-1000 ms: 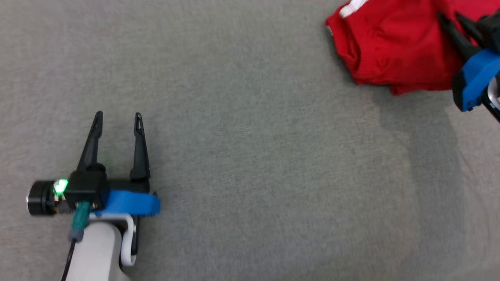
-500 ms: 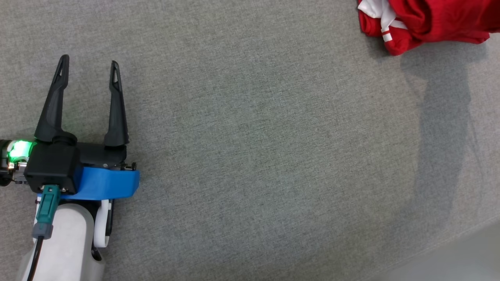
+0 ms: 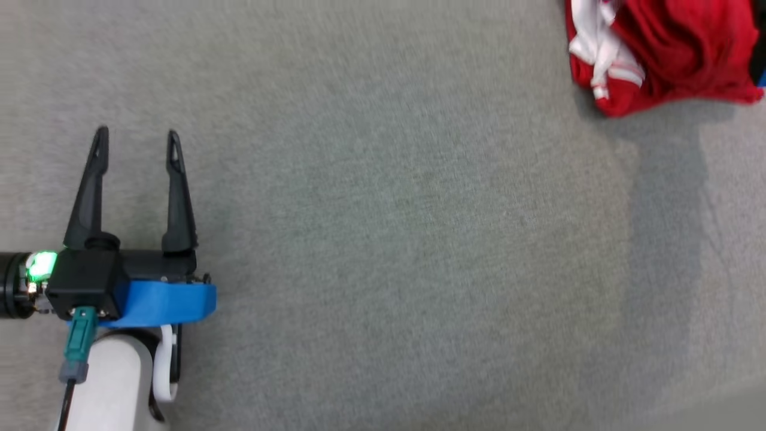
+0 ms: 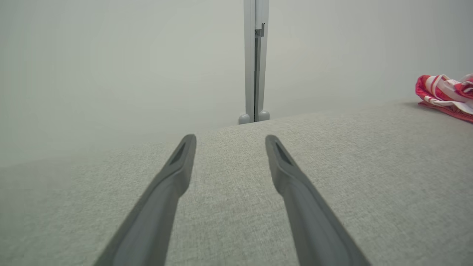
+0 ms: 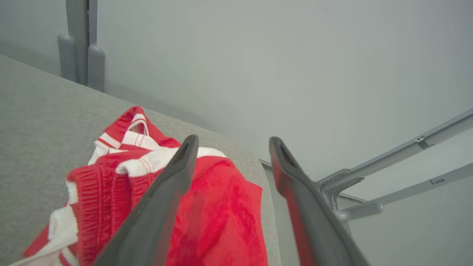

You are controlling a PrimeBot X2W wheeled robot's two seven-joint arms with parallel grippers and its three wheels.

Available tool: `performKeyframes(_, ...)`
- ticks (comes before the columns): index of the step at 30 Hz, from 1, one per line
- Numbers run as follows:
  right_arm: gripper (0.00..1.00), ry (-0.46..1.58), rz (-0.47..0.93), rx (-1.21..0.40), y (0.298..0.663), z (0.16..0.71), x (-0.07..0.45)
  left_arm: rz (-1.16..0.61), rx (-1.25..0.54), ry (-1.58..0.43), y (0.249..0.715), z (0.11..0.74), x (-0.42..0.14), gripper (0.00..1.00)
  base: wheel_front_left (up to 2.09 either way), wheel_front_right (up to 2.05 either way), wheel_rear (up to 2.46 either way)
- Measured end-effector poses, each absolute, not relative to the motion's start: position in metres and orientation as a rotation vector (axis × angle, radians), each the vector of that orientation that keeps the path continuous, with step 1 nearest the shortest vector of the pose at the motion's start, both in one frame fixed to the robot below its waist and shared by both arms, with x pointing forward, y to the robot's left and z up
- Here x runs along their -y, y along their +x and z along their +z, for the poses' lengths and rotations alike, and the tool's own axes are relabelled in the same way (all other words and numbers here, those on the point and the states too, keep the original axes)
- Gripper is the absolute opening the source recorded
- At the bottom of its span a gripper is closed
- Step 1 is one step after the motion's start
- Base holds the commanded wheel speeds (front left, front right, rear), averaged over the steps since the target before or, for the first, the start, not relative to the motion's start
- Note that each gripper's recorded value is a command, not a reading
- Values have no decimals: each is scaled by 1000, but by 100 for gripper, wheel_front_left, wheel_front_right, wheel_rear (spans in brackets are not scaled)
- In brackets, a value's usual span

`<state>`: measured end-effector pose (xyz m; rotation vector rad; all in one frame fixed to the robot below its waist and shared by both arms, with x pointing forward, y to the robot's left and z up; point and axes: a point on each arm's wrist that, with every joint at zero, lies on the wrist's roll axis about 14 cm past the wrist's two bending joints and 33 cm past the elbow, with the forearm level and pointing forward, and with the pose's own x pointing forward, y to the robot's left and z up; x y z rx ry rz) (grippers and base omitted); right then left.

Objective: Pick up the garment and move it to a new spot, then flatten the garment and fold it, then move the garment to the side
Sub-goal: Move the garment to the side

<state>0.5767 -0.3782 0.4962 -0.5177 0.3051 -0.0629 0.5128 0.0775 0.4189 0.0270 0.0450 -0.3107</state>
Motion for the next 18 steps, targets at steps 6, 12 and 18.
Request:
performKeyframes(6,100,-373,19,-76,574,548,324,-238,-21,26,490,442,-101,100,0,0,0)
performKeyframes(12,100,-231,98,48,550,558,268,-169,-18,33,462,457,-126,100,0,0,0)
performKeyframes(18,100,-92,154,78,515,543,217,-99,-24,33,434,466,-152,100,0,0,0)
